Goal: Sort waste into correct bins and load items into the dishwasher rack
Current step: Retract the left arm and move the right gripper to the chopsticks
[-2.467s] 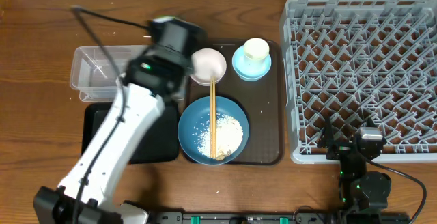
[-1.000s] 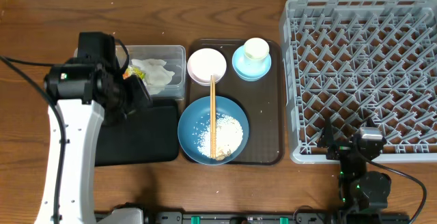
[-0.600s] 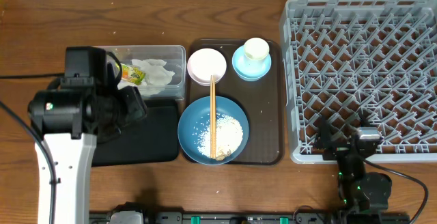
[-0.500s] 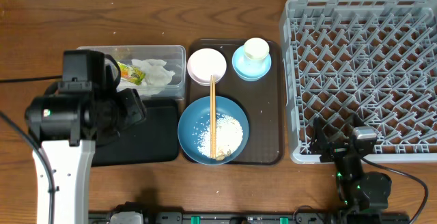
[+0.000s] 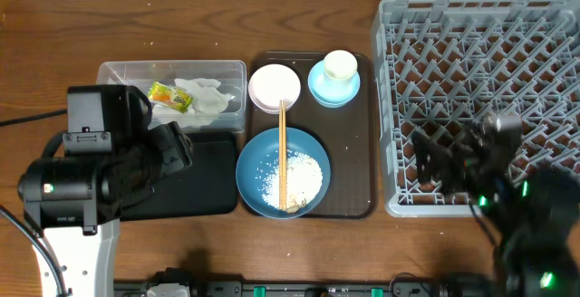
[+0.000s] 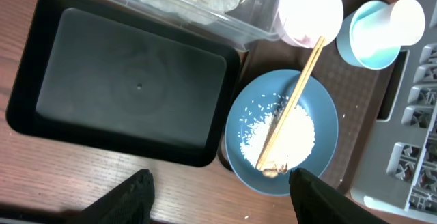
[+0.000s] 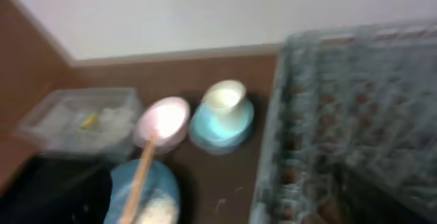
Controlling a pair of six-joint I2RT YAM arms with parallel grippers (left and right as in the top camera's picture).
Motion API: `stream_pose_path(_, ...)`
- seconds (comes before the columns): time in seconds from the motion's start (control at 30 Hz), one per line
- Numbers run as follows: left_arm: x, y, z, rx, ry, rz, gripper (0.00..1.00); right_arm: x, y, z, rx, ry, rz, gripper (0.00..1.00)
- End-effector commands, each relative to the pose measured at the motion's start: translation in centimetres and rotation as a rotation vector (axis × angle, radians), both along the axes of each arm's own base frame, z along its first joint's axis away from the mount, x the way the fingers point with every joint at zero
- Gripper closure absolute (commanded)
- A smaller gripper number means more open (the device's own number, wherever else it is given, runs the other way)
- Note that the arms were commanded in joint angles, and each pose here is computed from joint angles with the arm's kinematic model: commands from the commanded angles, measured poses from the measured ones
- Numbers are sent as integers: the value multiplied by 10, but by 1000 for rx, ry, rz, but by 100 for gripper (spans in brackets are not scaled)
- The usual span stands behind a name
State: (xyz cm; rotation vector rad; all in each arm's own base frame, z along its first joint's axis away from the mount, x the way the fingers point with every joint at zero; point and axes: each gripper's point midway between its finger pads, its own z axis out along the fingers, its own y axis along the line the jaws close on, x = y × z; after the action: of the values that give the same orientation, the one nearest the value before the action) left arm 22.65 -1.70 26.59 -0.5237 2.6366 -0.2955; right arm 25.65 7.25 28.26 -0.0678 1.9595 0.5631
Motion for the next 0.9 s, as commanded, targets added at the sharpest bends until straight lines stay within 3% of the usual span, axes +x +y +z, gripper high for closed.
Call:
stream_pose_path(0.0,1,5,5,31,-16,0,33,6,42,21,205,193,194,1)
stream_pose_path(0.13,1,20,6,-3,-16,129,33,14,90,37,377,337,416,1)
stream_pose_path(0.37,1,48,6,-7,-18,260,33,24,176,4,337,396,670,1)
stream_pose_path(0.4,0,49,6,-7,-15,267,28,22,190,-3,329,410,705,9)
stream_pose_path(0.43,0,50,6,-8,-14,270,19,20,201,-10,322,420,731,29)
stream_pose_path(0.5,0,50,6,-8,-14,269,17,20,227,-26,297,429,769,65)
stream_pose_path(0.53,0,50,6,-8,-13,269,16,23,239,-40,273,444,748,75)
stream_pose_path(0.63,0,50,6,-8,-13,269,15,38,255,-86,154,486,580,81)
stream_pose_path(0.87,0,50,6,-8,-13,269,11,55,253,-160,-146,462,288,79)
